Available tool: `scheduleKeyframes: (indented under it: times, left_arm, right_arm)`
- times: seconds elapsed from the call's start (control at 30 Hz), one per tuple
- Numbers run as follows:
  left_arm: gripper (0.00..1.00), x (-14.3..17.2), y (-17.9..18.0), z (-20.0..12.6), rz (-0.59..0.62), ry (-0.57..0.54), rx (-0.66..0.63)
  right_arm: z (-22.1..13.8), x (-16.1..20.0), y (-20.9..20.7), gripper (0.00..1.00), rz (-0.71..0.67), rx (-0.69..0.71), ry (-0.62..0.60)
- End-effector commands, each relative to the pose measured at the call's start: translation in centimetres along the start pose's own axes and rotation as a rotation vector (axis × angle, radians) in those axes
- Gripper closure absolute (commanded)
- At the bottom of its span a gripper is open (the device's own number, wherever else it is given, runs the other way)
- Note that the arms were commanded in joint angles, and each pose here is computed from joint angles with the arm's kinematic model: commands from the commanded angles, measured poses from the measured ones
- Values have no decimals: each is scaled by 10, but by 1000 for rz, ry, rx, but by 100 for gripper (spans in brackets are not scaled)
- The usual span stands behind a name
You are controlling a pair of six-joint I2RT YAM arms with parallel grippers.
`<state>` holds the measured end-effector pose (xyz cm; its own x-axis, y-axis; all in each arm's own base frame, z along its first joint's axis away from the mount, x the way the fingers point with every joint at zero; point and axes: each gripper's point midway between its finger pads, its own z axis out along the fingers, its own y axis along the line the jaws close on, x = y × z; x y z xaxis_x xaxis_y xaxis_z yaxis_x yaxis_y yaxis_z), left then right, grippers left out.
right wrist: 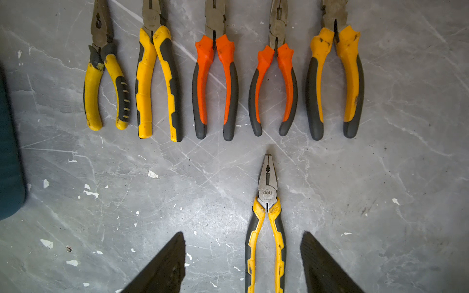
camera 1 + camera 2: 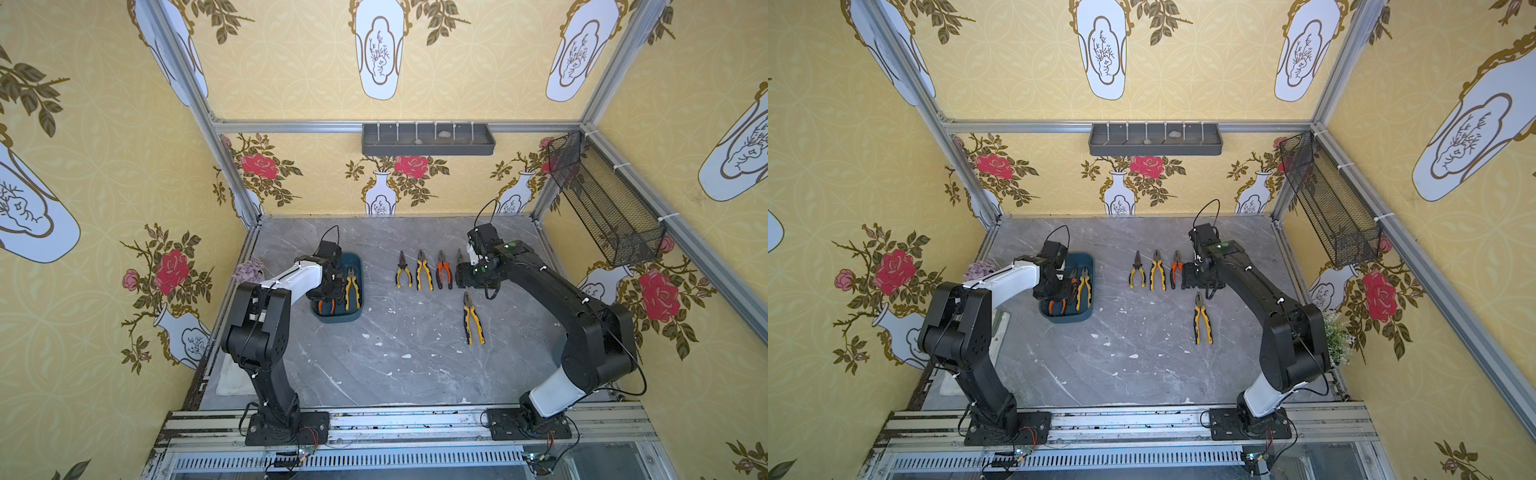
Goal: Take the pliers out of the storage box
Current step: Pick up the pliers from the storage box.
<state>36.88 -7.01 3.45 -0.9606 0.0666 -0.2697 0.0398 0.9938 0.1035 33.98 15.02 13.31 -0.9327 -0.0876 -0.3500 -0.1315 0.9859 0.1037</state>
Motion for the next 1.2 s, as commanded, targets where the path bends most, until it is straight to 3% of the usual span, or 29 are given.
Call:
scheduleKeyframes:
  times: [0.0,0.17,0.27,0.37,0.5,0.67,0.8,0.97,1.17]
  left_arm:
    - [100,12,5,-4,15,44,-15]
    - [100,1,20,-44,35,-13,-70]
    - [100,-7,26,-78,55,-104,-114]
    - [100,-13,13,-114,93,-268,-120]
    - [100,-11,-15,-145,160,-466,-154]
    - [100,-1,-50,-161,240,-657,-189]
    - [100,4,-59,-162,248,-693,-193]
    - [100,5,-66,-166,262,-720,-188]
    - [100,4,-67,-165,278,-722,-200]
  right_arm:
    - [-1,-2,0,28,-3,2,-12]
    - [-4,-4,0,29,5,4,-18]
    - [-15,-13,10,28,10,-15,-41]
    - [-31,-29,48,30,-21,-24,-96]
    - [-25,-38,113,28,-30,-55,-43]
    - [-40,-67,204,26,104,-313,-10]
    - [-46,-85,241,26,191,-413,20]
    - [-37,-83,268,31,258,-536,88]
    - [-38,-71,291,33,216,-582,106]
